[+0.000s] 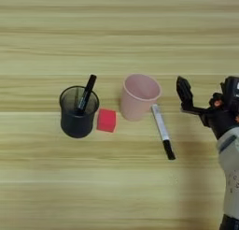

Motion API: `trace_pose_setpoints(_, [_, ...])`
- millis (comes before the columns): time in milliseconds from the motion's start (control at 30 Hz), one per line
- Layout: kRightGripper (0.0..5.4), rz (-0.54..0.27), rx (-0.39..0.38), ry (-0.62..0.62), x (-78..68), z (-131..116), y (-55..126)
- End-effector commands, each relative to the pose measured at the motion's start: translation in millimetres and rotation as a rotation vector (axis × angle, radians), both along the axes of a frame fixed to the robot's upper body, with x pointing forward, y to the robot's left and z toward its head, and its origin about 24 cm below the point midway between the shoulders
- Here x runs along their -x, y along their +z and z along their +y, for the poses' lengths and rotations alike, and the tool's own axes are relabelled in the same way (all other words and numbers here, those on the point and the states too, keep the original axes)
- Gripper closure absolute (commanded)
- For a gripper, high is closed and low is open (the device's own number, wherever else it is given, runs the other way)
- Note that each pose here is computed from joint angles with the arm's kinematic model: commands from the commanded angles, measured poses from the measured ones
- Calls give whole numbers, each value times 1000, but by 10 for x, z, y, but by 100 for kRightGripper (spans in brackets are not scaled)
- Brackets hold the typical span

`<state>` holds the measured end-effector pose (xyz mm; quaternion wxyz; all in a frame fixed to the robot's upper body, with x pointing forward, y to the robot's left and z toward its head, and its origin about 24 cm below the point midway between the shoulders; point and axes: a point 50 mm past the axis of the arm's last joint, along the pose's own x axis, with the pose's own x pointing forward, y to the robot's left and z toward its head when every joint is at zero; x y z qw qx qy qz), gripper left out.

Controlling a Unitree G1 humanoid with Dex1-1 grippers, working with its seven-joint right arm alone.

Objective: Move the objects on the table

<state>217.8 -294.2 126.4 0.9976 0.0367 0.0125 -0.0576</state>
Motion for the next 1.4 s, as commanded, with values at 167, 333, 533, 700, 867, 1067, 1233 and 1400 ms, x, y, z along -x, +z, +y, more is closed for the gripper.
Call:
trace_pose_setpoints(167, [5, -352, 43, 38, 7, 277, 452])
trace_pose_setpoints(333, [5, -424, 19, 143, -9, 558, 429])
trace_pose_setpoints(533, [5, -425, 20, 206, -39, 768, 301])
trace_pose_setpoints(700, [5, -393, 93, 206, -69, 873, 99])
trace_pose_setpoints(867, [5, -407, 102, 145, -78, 824, 96])
trace_pose_setpoints(1067, [5, -429, 159, 14, -68, 743, 71])
trace_pose_setpoints(1233, [5, -424, 152, -63, -59, 680, 32])
trace_pose_setpoints(1400, [5, -401, 137, -53, -89, 692, -21])
